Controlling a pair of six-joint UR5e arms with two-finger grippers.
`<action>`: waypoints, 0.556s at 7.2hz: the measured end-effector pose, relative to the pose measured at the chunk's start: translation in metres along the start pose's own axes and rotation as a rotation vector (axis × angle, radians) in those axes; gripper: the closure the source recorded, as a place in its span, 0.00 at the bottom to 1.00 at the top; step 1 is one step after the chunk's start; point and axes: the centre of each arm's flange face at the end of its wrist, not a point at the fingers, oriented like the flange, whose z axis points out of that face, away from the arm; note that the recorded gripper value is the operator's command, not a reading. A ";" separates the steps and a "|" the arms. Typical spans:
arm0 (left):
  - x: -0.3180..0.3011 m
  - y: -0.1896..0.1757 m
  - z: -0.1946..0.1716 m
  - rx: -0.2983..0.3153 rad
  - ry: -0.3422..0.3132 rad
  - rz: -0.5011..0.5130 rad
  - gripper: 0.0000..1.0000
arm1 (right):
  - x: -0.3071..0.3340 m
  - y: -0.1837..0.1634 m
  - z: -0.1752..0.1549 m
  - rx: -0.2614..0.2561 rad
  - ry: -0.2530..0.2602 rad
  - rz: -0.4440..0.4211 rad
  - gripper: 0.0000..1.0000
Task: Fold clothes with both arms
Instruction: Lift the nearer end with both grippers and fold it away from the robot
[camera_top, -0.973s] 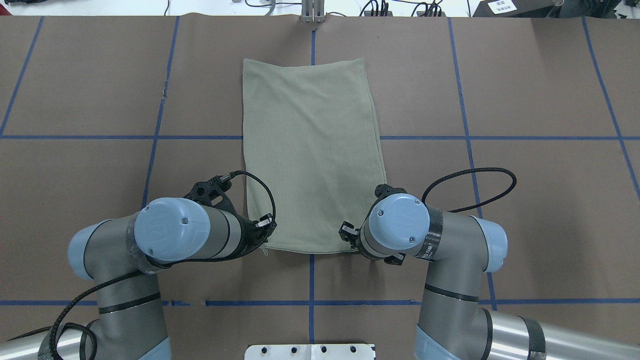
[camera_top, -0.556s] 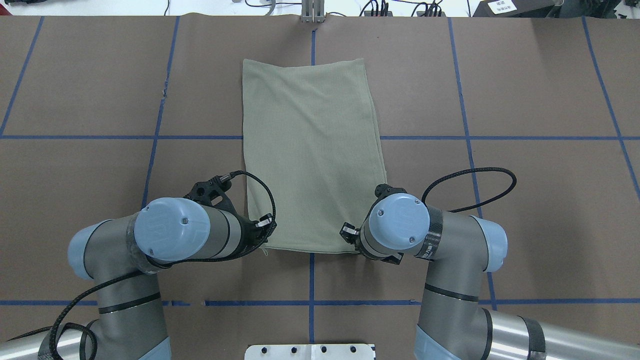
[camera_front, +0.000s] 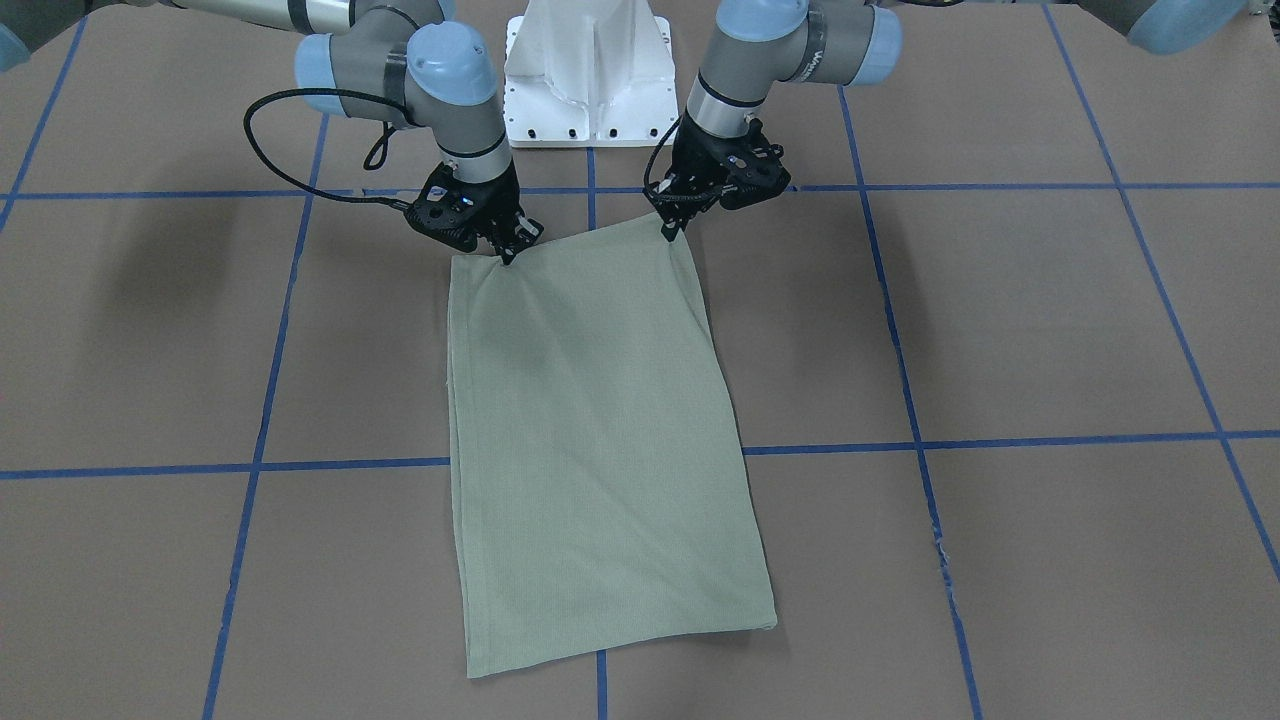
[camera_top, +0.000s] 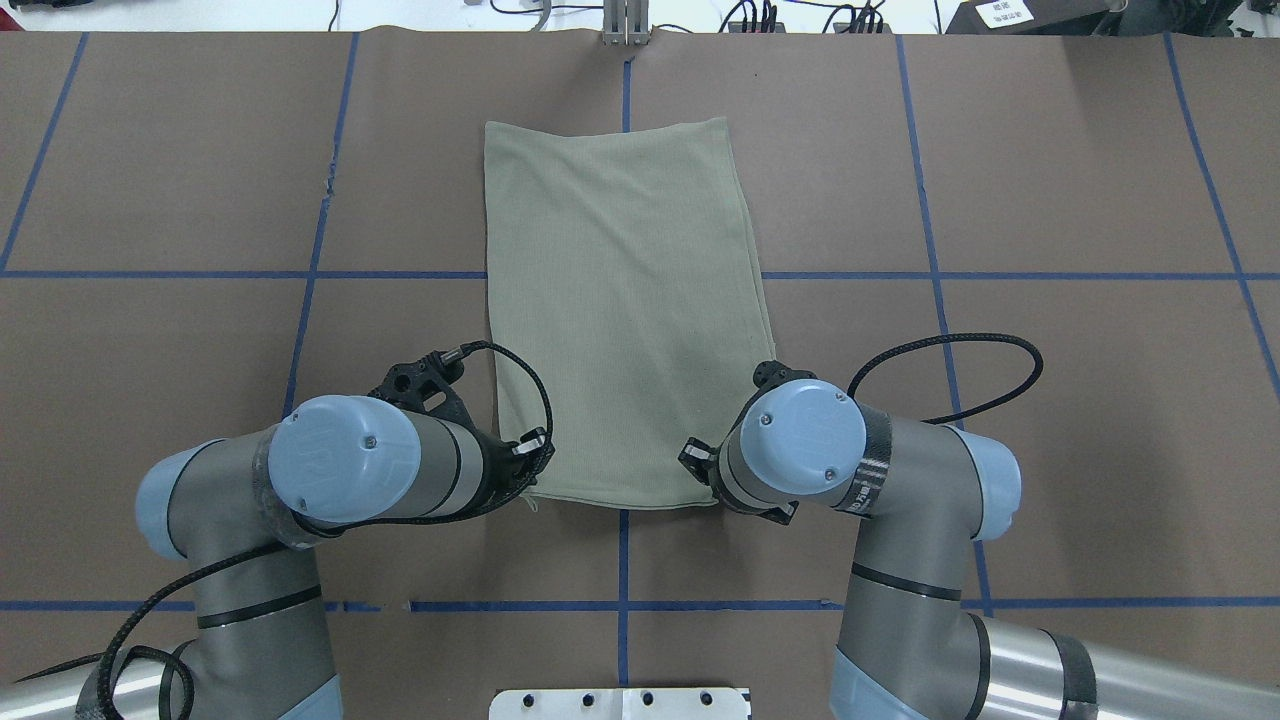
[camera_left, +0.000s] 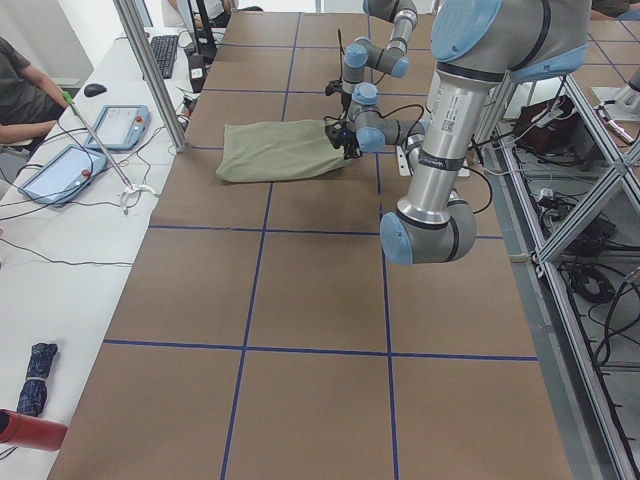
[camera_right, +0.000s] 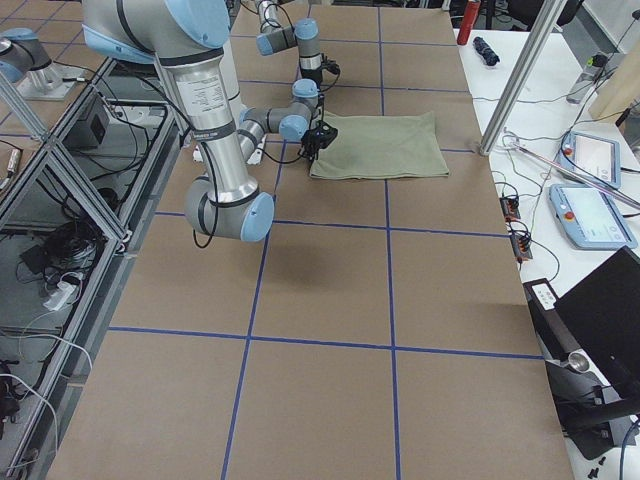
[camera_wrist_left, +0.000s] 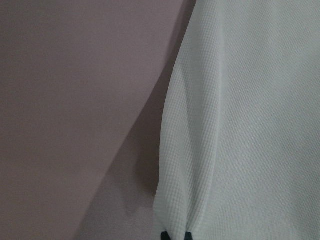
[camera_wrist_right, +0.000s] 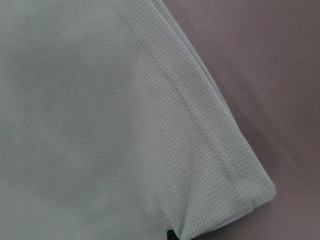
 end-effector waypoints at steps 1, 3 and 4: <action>-0.001 0.015 -0.008 -0.023 0.011 0.013 1.00 | 0.005 0.003 -0.016 -0.012 -0.020 -0.004 1.00; -0.014 0.060 -0.035 -0.102 0.039 0.056 1.00 | 0.026 0.023 -0.047 -0.047 -0.034 -0.030 1.00; -0.025 0.080 -0.051 -0.140 0.042 0.076 1.00 | 0.035 0.037 -0.062 -0.073 -0.031 -0.046 1.00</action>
